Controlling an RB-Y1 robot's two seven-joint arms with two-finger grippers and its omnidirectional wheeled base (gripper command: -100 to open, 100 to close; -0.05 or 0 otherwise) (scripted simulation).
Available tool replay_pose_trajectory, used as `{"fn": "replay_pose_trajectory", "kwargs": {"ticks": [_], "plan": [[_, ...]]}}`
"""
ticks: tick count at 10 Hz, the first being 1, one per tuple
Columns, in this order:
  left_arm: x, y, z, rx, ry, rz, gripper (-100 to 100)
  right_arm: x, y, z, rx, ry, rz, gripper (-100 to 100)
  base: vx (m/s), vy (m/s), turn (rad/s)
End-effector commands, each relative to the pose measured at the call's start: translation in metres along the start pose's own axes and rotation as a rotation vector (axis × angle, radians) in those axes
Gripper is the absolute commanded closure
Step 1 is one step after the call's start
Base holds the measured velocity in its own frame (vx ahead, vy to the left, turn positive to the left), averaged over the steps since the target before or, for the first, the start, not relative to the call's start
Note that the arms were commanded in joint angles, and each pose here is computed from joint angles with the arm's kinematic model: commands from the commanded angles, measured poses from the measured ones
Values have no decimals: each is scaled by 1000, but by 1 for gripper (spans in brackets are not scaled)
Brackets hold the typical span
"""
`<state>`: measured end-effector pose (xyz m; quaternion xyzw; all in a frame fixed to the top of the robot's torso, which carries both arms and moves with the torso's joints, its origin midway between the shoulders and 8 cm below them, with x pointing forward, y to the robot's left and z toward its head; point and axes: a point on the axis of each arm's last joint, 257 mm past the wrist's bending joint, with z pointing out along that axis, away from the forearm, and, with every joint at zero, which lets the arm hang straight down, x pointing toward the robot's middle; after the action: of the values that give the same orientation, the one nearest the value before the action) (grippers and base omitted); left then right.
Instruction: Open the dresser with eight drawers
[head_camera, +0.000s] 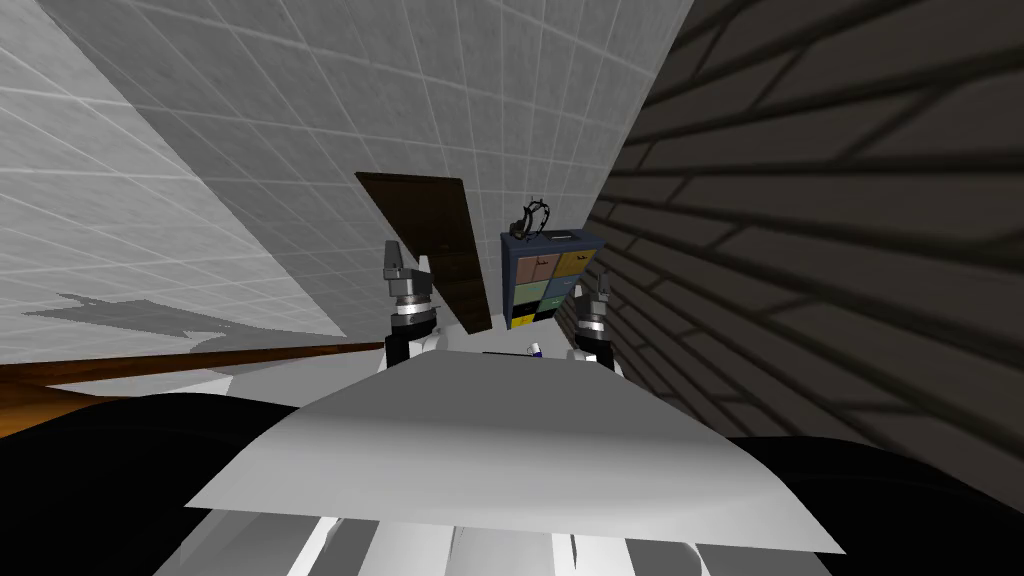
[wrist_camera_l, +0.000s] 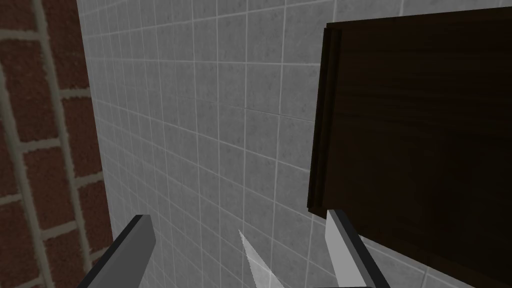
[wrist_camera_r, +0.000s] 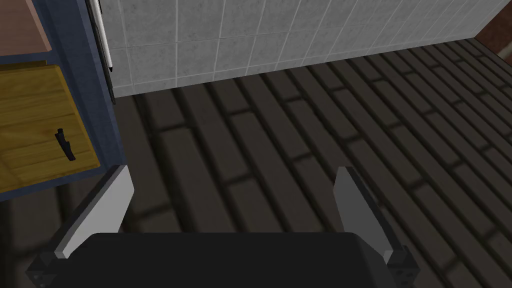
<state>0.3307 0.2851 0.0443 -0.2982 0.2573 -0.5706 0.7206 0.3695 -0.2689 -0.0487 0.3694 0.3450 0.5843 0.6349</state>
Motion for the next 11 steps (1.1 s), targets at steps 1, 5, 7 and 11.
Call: {"fn": "replay_pose_trajectory", "kwargs": {"ticks": [1, 5, 7, 11], "plan": [[0, 0, 0, 0, 0, 0, 0, 0, 0, 0, 0, 0, 0, 0, 0, 0, 0], [0, 0, 0, 0, 0, 0, 0, 0, 0, 0, 0, 0, 0, 0, 0, 0, 0], [0, 0, 0, 0, 0, 0, 0, 0, 0, 0, 0, 0, 0, 0, 0, 0, 0], [0, 0, 0, 0, 0, 0, 0, 0, -4, -2, 4, 36, -113, -100, 14, 6, 14]]}}
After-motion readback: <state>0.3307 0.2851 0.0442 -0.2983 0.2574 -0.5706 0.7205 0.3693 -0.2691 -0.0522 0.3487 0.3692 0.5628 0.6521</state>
